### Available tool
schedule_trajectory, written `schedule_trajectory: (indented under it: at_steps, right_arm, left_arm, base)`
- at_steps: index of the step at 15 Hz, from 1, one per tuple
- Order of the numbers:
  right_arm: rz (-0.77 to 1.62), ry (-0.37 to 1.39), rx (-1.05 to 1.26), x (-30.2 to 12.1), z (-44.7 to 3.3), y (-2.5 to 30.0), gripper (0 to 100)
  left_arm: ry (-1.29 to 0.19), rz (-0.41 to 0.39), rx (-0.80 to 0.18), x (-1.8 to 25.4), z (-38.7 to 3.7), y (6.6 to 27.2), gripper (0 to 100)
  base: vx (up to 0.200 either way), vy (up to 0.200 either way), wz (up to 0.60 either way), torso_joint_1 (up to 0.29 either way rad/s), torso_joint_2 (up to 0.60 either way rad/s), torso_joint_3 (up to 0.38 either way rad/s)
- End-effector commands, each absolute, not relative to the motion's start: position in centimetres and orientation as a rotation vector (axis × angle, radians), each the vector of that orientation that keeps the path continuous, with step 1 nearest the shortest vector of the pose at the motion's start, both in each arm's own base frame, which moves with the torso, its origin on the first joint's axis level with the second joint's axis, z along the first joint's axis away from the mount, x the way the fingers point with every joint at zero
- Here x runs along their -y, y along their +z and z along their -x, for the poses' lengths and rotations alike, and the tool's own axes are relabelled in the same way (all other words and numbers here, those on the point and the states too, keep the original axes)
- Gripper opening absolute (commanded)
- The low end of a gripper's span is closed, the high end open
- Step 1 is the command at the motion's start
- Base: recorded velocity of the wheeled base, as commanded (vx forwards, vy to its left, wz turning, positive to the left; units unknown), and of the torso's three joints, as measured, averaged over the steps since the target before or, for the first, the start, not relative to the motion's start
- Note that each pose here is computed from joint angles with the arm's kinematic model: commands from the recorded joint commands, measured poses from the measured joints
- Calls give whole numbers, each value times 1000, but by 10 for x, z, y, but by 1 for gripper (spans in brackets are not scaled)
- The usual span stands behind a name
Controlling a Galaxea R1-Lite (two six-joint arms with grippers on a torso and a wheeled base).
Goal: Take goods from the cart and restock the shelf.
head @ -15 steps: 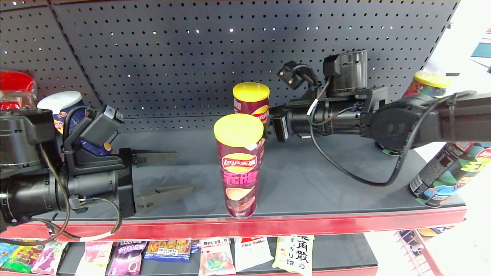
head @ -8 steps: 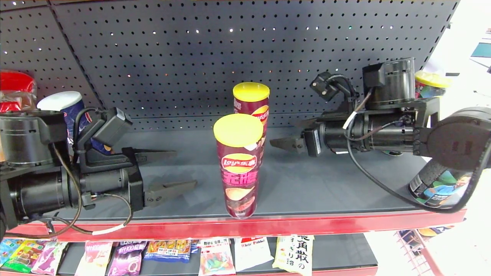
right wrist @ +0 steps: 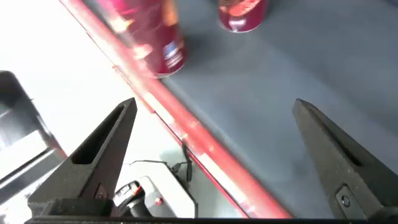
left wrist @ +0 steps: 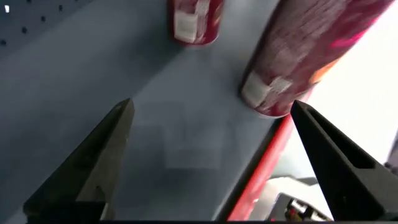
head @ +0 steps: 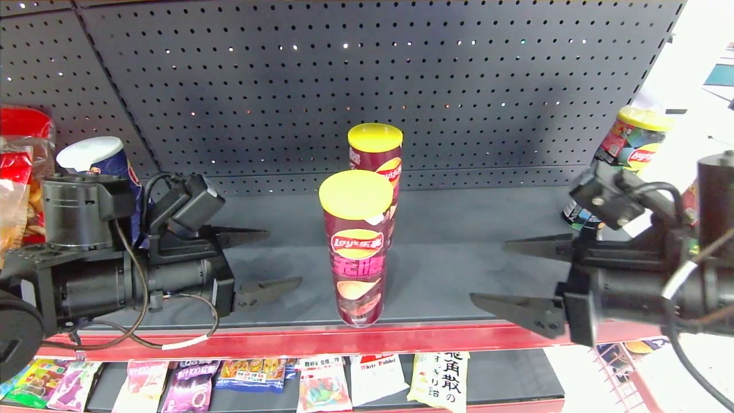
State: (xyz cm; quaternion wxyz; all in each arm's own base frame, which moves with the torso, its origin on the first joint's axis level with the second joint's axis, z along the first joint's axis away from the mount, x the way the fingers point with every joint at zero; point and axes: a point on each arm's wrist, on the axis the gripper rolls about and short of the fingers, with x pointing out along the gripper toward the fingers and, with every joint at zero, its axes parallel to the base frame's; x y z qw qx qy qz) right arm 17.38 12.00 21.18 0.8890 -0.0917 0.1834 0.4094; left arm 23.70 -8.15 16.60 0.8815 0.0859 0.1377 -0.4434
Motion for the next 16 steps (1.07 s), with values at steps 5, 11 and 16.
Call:
schedule_trajectory:
  at_steps: [5, 11, 16]
  right_arm:
    - [86, 691, -156, -70, -104, 244, 100]
    - [65, 632, -132, -63, -103, 249, 100]
    - [63, 609, -130, -60, -104, 249, 100]
  left_arm:
    - [-935, -194, -364, 99, -252, 146, 100]
    - [-928, -200, -372, 104, -266, 142, 100]
    - [-943, -202, -377, 112, -273, 139, 100]
  base:
    - [0, 0, 0, 0, 0, 0]
    - [0, 0, 0, 0, 0, 0]
    - [0, 0, 0, 0, 0, 0]
